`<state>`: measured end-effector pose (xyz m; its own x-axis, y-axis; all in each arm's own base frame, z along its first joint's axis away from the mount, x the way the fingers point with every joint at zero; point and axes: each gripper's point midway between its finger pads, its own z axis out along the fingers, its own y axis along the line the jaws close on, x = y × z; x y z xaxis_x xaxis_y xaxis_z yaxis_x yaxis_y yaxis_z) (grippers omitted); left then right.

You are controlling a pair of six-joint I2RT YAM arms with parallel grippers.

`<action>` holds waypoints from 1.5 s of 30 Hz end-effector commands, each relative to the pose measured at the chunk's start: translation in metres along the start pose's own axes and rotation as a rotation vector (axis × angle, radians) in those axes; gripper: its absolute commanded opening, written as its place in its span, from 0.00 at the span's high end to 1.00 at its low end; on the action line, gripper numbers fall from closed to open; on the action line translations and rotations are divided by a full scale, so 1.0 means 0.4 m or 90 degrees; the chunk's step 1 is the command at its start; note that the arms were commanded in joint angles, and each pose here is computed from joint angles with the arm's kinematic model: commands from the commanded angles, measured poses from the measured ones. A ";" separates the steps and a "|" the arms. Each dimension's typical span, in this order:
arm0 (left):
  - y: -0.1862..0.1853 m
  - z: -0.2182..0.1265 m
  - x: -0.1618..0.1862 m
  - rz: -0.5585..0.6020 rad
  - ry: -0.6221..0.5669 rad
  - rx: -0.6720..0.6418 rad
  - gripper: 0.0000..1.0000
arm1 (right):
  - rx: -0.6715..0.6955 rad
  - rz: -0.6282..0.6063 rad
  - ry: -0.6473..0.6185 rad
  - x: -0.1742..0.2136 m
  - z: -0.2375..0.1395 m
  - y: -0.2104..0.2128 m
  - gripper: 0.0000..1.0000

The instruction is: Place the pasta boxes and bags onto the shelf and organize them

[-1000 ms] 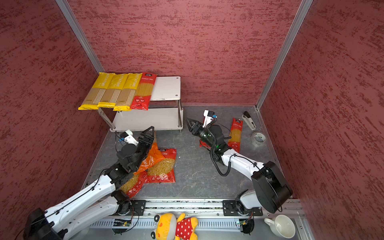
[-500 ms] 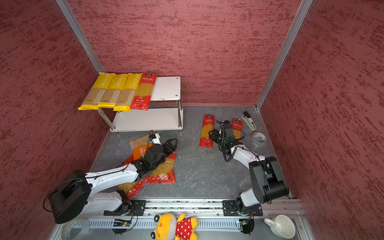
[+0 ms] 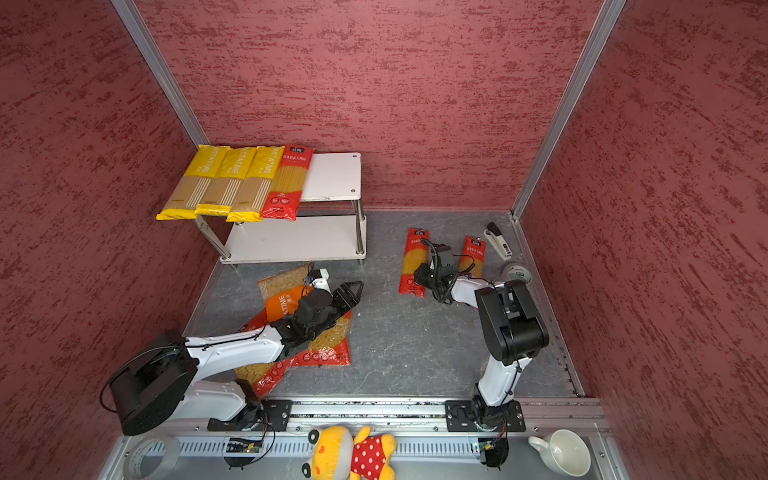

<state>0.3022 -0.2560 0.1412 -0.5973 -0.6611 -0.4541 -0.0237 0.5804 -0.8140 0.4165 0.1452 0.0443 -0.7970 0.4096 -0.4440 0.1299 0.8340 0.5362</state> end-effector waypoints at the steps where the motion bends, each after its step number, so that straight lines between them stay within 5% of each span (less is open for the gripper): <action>1: -0.023 -0.006 -0.011 0.008 -0.010 0.020 0.25 | 0.000 0.001 0.041 0.045 0.009 -0.017 0.62; 14: -0.014 0.007 0.001 0.012 0.002 0.014 0.25 | 0.014 0.004 0.087 0.152 -0.014 -0.065 0.93; 26: -0.023 0.061 0.052 0.033 0.051 0.029 0.25 | -0.003 -0.022 0.170 0.323 -0.095 -0.005 0.95; 31: -0.025 0.090 0.084 0.047 0.082 0.030 0.26 | -0.052 -0.033 0.202 0.371 -0.146 0.040 0.86; 36: -0.013 0.121 0.129 0.100 0.130 0.002 0.26 | -0.143 -0.025 0.163 0.254 -0.198 0.090 0.64; 45: 0.043 0.156 0.202 0.149 0.197 -0.042 0.30 | -0.125 0.013 0.129 0.187 -0.115 0.028 0.55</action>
<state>0.3097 -0.3270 0.0870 -0.7722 -0.4059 -0.4889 0.0848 0.6967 -0.7124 0.3208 0.1615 0.0459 -0.9033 0.3366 -0.2660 0.0879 0.7521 0.6532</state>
